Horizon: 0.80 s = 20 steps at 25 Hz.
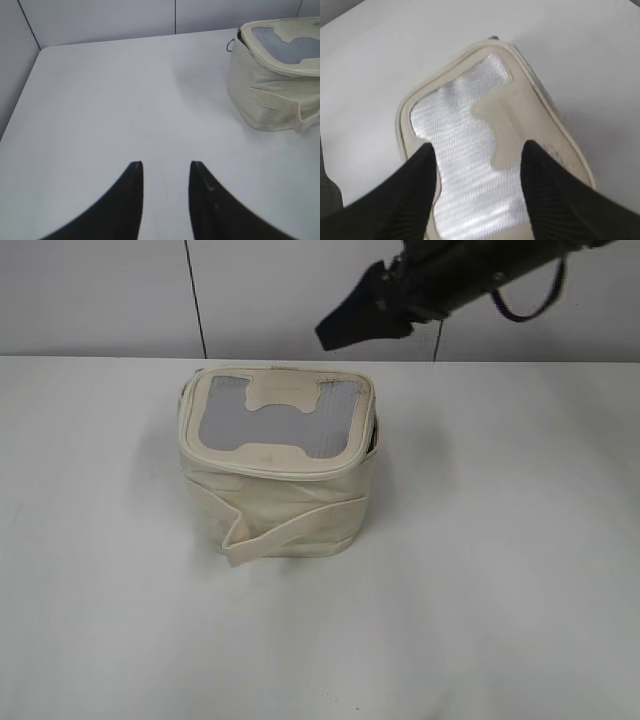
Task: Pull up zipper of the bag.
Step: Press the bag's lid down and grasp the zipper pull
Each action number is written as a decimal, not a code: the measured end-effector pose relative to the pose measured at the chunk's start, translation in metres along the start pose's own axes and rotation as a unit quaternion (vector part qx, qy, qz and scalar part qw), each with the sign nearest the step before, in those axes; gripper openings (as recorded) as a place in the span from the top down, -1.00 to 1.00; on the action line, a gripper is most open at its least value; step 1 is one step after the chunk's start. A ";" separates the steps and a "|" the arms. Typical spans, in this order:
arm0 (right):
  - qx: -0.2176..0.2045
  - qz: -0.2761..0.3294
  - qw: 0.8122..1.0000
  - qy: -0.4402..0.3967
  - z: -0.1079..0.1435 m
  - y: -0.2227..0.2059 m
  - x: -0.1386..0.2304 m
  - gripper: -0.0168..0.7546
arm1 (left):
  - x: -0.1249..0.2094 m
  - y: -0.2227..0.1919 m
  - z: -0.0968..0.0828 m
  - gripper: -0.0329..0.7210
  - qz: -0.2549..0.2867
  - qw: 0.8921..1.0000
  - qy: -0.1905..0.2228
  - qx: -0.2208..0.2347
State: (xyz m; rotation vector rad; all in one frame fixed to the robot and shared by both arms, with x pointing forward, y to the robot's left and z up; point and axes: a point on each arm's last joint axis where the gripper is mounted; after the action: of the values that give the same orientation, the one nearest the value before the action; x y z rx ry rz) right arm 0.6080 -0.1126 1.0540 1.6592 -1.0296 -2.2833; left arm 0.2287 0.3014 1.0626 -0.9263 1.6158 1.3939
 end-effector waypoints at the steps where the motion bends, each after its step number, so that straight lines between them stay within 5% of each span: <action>1: -0.012 -0.005 1.000 0.006 -0.007 -0.009 -0.009 -0.16 | 0.000 0.000 0.000 0.29 0.000 1.000 0.000 0.000; 6: -0.057 -0.003 0.998 0.010 -0.036 -0.054 -0.023 -0.13 | 0.000 0.000 0.000 0.29 0.000 1.000 0.000 -0.001; 11: -0.079 0.009 0.996 0.031 -0.036 -0.092 -0.026 -0.13 | 0.000 0.000 0.000 0.29 0.000 1.000 0.000 -0.001; 20: -0.074 0.008 0.997 0.021 -0.052 -0.125 -0.017 -0.13 | 0.000 0.000 0.000 0.29 0.000 1.000 -0.001 -0.002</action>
State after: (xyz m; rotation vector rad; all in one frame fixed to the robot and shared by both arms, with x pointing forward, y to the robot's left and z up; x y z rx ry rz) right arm 0.6946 -0.0323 0.9849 1.6270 -0.8382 -2.2452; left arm 0.2287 0.3017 1.0626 -0.9270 1.6124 1.3969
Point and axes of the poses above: a point on each arm's last joint axis where the gripper is mounted, y pointing back along that axis away from the gripper, z along the wrist's bending axis when the last joint is at zero, x = y × z, and after that the axes turned 6 degrees about y, right-handed
